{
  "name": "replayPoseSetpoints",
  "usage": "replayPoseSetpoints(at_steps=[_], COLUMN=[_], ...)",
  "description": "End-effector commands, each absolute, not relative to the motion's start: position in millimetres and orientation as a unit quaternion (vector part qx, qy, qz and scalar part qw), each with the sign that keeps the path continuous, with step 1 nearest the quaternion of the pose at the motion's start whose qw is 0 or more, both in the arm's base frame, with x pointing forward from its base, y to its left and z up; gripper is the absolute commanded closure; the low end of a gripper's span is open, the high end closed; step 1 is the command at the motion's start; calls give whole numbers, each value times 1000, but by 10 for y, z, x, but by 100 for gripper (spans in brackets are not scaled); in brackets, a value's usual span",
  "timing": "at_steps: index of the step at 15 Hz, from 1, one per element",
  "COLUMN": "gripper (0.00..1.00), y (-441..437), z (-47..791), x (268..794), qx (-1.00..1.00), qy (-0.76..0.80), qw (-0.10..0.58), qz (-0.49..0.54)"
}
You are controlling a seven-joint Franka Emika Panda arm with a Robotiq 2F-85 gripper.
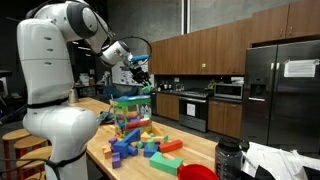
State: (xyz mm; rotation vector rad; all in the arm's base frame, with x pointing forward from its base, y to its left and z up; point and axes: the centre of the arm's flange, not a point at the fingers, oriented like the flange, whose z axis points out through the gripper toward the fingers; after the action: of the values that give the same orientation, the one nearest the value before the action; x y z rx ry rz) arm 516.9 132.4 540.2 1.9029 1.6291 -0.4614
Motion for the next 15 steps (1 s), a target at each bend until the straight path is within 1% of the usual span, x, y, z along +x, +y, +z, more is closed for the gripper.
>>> replayPoseSetpoints(at_steps=[1, 11, 15], gripper=[87, 87, 87], y=[931, 413, 468], z=[5283, 4298, 3816], x=[4666, 3870, 3651], qx=[744, 821, 839], qy=[565, 395, 352], qw=[316, 393, 399], qz=[-164, -124, -116])
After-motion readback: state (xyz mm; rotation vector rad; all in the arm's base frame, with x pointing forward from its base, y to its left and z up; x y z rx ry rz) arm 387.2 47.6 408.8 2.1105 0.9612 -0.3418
